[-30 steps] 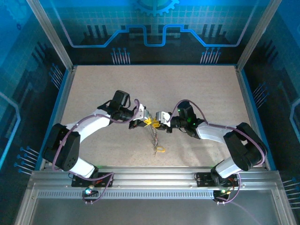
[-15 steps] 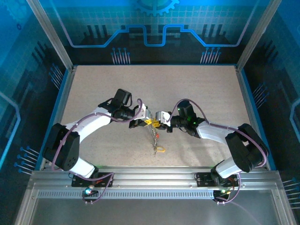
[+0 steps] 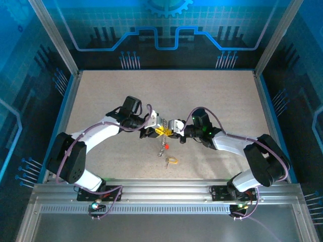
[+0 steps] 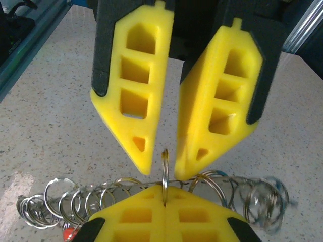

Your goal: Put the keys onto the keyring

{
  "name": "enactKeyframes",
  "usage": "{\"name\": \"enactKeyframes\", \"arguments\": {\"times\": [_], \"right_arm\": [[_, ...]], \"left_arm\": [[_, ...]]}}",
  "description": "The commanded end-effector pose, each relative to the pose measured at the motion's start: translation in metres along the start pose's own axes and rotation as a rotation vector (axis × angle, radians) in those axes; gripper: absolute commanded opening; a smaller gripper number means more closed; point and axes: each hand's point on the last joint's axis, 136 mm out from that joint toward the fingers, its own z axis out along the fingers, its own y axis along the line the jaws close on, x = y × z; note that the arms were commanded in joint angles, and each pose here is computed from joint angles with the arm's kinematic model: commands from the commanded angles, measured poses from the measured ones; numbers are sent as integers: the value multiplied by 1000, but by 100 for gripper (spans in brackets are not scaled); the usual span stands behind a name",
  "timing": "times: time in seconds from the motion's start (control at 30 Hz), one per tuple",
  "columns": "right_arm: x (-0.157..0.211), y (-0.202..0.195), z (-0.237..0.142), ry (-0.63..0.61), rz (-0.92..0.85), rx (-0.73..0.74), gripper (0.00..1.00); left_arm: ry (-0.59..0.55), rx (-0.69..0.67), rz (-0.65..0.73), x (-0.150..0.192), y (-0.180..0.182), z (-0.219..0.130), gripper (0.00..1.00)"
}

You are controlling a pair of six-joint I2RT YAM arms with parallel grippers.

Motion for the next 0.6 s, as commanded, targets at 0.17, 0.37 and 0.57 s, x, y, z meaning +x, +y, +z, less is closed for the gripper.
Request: {"name": "enactKeyframes", "arguments": {"times": [0.17, 0.37, 0.57], "right_arm": [[-33, 1, -6, -131, -39, -15, 0], [-25, -1, -4, -101, -29, 1, 8], [-15, -6, -6, -36, -21, 37, 20]], "left_arm": [[-61, 7, -17, -2, -4, 0, 12], [-43, -15, 14, -5, -2, -3, 0], [102, -26, 42, -2, -2, -7, 0]]}}
